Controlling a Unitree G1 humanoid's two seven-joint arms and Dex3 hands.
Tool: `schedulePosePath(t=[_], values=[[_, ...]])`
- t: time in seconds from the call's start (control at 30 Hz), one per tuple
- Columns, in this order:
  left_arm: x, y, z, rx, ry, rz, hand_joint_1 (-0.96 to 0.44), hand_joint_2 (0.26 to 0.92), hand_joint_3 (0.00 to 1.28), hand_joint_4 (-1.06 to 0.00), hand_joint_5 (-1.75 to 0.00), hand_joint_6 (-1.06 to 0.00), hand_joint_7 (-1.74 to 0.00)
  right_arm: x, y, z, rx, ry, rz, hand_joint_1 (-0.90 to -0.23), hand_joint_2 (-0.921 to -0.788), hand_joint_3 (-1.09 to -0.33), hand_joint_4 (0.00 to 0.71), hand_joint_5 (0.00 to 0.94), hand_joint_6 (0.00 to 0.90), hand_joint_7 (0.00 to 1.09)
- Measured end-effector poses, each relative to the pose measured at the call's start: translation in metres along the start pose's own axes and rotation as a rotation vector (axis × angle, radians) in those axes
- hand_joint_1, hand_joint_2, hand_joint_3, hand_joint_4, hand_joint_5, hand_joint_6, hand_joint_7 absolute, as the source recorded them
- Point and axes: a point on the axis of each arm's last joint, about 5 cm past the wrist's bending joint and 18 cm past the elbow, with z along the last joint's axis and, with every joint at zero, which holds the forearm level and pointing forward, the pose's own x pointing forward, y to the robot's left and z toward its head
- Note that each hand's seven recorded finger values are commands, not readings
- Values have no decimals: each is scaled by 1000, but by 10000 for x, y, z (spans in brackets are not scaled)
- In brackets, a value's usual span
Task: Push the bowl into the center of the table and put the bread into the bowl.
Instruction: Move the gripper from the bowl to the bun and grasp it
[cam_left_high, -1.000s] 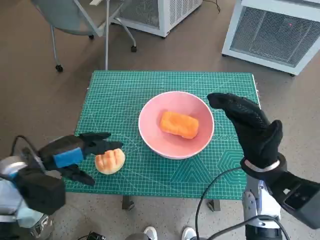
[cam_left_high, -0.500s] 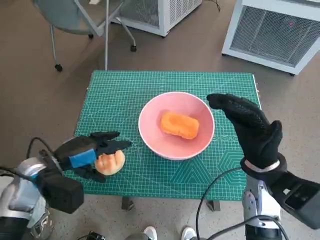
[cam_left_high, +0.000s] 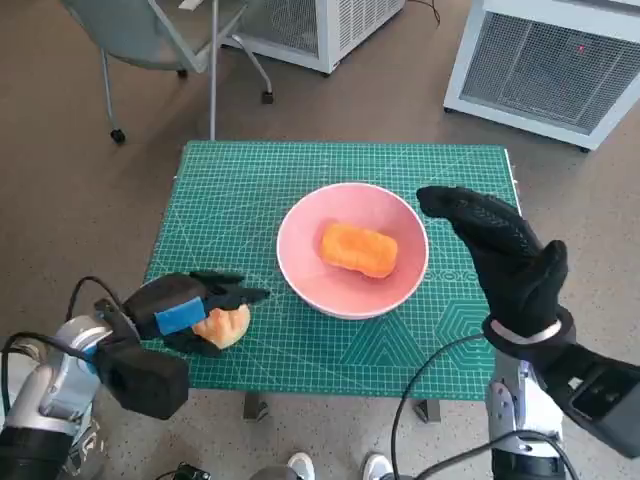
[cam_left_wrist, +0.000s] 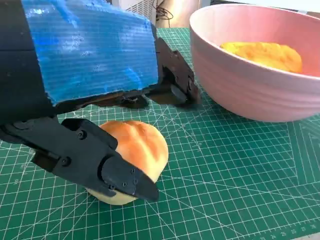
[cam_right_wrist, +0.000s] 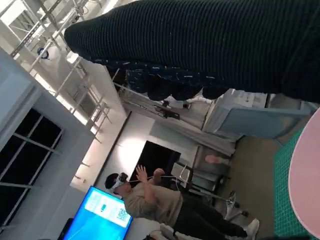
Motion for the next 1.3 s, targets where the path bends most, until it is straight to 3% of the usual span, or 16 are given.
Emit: schedulePosePath(t=[0.17,0.67,1.3], values=[[2,7,2,9,-1,7,0,920,130,-627,-1283,-560,-1156,0,-1,0,0,0,0,-633,-921,-729,-1,-1,-1,336],[-47,103,43,4,-16,-14,1,920,125,-636,-1286,-561,-1174,-2,-2,0,-1,1,-1,-628,-921,-731,-1,-1,-1,334],[-212,302,-25,-48,-13,152,1,920,101,-672,-1248,-578,-1153,-9,-6,0,-3,1,-4,-626,-921,-731,-1,-1,-1,335]])
